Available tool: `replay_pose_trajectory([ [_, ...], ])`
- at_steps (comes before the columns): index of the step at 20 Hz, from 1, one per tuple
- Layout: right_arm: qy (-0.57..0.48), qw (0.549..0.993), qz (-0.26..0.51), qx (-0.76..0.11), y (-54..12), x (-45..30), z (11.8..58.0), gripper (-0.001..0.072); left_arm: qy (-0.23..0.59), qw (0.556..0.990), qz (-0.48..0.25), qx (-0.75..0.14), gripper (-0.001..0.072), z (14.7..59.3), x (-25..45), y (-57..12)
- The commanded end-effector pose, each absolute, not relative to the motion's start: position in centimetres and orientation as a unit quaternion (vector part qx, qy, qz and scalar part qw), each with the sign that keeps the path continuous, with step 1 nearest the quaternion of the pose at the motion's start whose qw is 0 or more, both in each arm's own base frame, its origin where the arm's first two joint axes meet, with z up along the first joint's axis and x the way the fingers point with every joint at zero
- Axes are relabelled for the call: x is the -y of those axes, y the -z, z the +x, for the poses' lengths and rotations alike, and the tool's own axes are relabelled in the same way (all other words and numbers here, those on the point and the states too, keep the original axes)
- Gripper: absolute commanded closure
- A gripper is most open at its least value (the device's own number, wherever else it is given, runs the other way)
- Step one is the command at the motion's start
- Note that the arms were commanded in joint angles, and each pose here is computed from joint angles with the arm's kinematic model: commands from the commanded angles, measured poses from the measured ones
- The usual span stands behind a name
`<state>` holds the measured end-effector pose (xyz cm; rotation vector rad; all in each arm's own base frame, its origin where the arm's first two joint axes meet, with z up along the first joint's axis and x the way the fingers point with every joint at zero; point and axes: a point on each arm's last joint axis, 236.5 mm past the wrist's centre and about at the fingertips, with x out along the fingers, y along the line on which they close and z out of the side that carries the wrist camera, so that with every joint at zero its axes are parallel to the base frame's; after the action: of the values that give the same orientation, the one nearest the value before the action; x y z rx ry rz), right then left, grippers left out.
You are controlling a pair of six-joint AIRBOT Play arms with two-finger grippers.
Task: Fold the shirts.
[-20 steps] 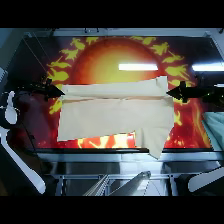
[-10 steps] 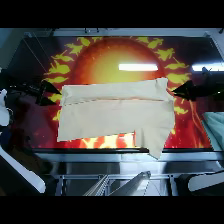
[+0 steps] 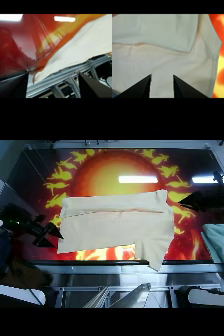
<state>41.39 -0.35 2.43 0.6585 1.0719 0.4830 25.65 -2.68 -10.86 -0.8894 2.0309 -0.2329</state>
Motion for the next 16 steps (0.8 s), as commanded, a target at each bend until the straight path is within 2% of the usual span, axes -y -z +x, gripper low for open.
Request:
replay_pose_trajectory([
  [1, -0.239, 0.784, 0.3, -0.488, -4.4, -0.4, 40.5, 0.0387, 0.147, 0.442, -0.404, -0.787, 0.0228, 24.6, 7.1, 11.7],
  [3, -0.234, 0.782, 0.309, -0.489, -5.0, -0.3, 39.9, 0.0387, 0.158, 0.42, -0.397, -0.801, 0.023, 23.0, 8.2, 11.7],
  [4, -0.232, 0.781, 0.313, -0.488, -5.1, -0.1, 39.6, 0.0387, 0.161, 0.412, -0.393, -0.806, 0.0362, 22.4, 8.7, 11.7],
  [5, -0.223, 0.778, 0.324, -0.49, -5.0, 0.3, 39.1, 0.0388, 0.172, 0.411, -0.385, -0.808, 0.0651, 22.0, 9.1, 11.7],
  [6, -0.211, 0.773, 0.339, -0.493, -4.7, 0.7, 38.4, 0.0388, 0.188, 0.412, -0.374, -0.809, 0.0693, 21.7, 9.4, 11.6],
  [9, -0.145, 0.732, 0.406, -0.528, -1.4, 2.4, 34.0, 0.0381, 0.2, 0.423, -0.36, -0.807, 0.0691, 22.5, 9.6, 11.3],
  [11, -0.104, 0.687, 0.46, -0.553, 1.9, 1.8, 29.8, 0.0074, 0.205, 0.431, -0.356, -0.804, 0.0691, 23.4, 9.3, 10.9],
  [12, -0.093, 0.668, 0.48, -0.561, 3.4, 0.9, 28.0, 0.0076, 0.208, 0.432, -0.355, -0.803, 0.0691, 23.5, 9.3, 10.6],
  [13, -0.08, 0.652, 0.494, -0.569, 5.3, -0.1, 26.5, 0.0107, 0.21, 0.432, -0.353, -0.803, 0.0691, 23.7, 9.2, 10.5],
  [14, -0.068, 0.643, 0.5, -0.576, 7.0, -0.9, 25.4, 0.0173, 0.21, 0.434, -0.353, -0.802, 0.069, 23.8, 9.2, 10.4],
  [16, -0.058, 0.633, 0.5, -0.589, 9.5, -2.6, 23.7, 0.0174, 0.211, 0.432, -0.352, -0.803, 0.069, 23.8, 9.2, 10.4],
])
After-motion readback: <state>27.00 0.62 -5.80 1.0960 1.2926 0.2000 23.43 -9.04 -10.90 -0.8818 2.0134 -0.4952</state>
